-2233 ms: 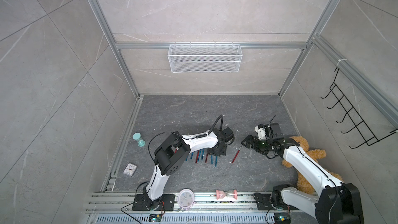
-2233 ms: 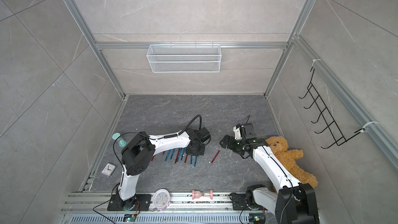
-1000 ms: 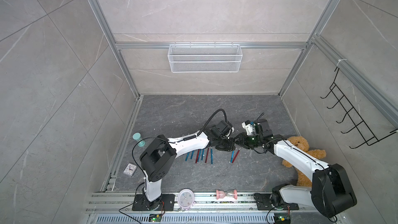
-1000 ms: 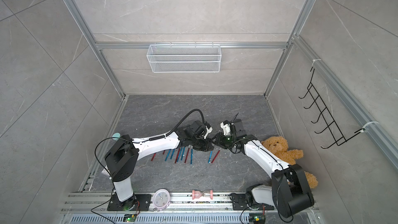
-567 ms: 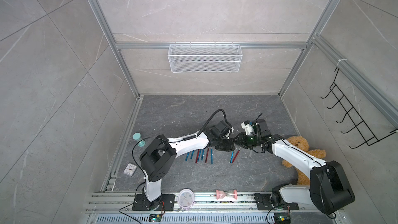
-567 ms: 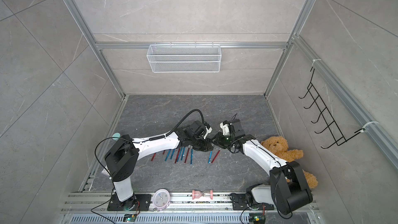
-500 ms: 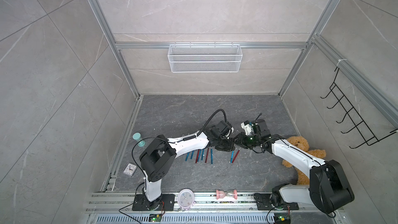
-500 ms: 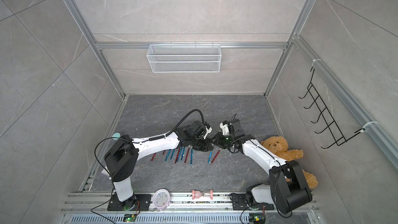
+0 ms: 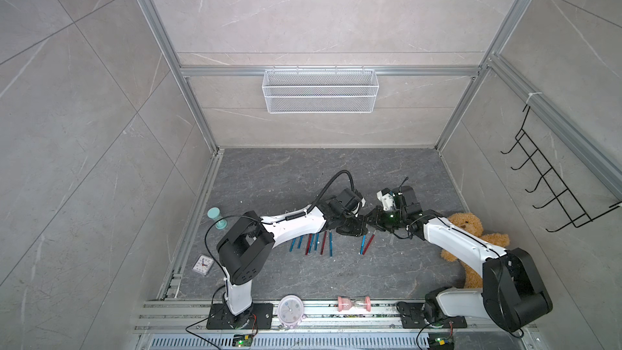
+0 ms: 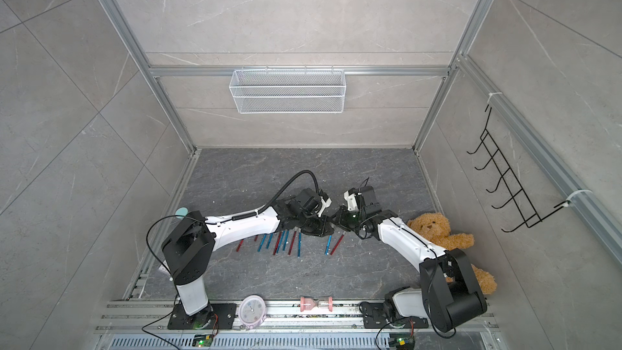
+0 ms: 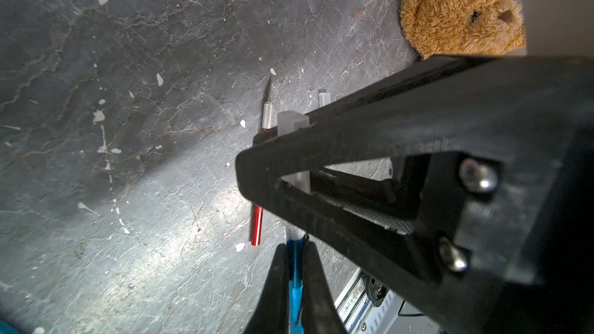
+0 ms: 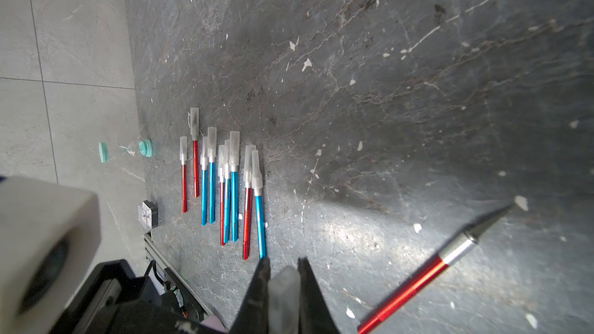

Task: Remove protective caps from carving knives
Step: Remove the protective sleeve from the carving knife.

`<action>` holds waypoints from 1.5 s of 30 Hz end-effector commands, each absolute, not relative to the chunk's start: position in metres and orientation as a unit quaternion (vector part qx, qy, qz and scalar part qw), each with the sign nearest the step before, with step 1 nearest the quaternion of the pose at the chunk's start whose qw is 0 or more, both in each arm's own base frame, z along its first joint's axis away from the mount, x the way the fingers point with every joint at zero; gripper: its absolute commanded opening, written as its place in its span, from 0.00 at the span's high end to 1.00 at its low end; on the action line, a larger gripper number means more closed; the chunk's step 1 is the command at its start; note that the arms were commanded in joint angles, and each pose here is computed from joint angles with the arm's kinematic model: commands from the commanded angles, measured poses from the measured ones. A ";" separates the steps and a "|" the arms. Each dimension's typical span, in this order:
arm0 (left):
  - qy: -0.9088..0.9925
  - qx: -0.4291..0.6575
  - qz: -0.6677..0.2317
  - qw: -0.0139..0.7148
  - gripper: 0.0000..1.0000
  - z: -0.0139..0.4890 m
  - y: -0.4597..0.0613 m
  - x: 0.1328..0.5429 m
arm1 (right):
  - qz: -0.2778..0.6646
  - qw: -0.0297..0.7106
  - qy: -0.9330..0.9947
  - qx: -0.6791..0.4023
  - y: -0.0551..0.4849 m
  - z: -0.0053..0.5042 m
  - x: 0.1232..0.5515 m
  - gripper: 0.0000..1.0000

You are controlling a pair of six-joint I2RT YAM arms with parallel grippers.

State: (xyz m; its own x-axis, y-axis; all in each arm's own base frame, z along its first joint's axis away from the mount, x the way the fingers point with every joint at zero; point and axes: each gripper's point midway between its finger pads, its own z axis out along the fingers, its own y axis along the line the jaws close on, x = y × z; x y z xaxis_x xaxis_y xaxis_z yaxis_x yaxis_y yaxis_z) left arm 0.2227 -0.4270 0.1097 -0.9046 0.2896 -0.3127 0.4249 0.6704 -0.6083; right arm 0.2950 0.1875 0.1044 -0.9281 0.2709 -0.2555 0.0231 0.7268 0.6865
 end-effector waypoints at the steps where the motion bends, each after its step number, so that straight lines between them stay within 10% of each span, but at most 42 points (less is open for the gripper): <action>1: 0.903 0.207 -0.362 0.104 1.00 0.125 -0.425 0.219 | 0.348 0.187 0.914 0.092 0.184 0.102 0.302 0.89; 45: 0.909 0.243 -0.334 0.056 1.00 0.101 -0.426 0.188 | 0.345 0.285 0.884 0.136 0.158 0.149 0.372 0.97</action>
State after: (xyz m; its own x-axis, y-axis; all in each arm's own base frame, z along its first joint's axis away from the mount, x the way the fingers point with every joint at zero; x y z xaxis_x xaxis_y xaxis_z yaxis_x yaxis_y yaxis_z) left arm 0.2411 -0.4327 0.1169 -0.8734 0.2515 -0.4171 0.4654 0.6836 -0.5622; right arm 0.3211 0.1778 0.1121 -0.9067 0.3460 -0.2410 0.0904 0.7178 0.6904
